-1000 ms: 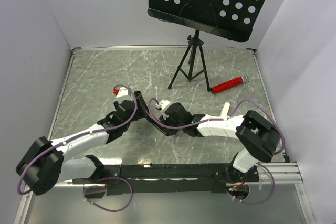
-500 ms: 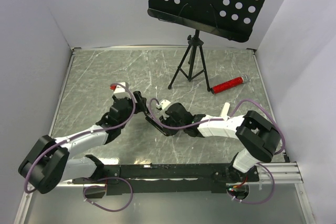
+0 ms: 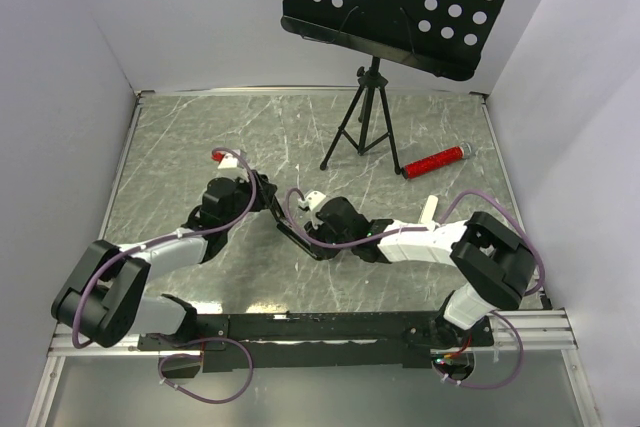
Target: Load the staples into the stapler
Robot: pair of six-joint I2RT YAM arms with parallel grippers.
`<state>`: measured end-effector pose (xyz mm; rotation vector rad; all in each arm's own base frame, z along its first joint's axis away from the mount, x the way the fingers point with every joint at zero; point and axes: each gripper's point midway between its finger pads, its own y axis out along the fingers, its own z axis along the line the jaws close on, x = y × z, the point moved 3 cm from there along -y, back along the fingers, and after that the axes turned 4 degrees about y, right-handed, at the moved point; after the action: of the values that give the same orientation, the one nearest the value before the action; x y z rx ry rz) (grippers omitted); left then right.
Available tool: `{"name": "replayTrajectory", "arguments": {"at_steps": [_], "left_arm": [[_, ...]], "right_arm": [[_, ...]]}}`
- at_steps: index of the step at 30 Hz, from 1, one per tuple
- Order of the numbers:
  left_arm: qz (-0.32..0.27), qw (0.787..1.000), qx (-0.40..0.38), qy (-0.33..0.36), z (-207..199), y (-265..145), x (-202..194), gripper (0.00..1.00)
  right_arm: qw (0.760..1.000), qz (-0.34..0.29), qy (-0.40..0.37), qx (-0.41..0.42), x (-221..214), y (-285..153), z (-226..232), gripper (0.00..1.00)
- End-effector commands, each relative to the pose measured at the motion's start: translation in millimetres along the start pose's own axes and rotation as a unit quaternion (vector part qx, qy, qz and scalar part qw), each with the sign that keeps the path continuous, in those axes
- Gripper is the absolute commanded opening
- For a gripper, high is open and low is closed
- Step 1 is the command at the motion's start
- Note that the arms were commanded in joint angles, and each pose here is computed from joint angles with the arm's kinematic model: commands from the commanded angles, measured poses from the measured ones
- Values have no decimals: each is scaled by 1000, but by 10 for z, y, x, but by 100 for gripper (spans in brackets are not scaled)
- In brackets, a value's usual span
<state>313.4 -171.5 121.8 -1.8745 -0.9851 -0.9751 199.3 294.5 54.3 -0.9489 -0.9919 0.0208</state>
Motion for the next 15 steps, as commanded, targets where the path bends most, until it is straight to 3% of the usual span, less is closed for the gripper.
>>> {"name": "replayTrajectory", "arguments": {"at_steps": [1, 6, 11, 15], "left_arm": [[-33, 997, -53, 36, -211, 22, 274, 34], [-30, 995, -57, 73, -271, -62, 248, 25], [2, 992, -59, 111, -462, -148, -18, 25], [18, 990, -69, 125, -581, -246, -177, 28]], "right_arm": [[999, -41, -7, 25, 185, -63, 84, 0], [998, -58, -12, 31, 223, -70, 87, 0], [996, -78, -18, 35, 270, -25, 65, 4], [994, -102, -22, 40, 320, -5, 75, 12]]}}
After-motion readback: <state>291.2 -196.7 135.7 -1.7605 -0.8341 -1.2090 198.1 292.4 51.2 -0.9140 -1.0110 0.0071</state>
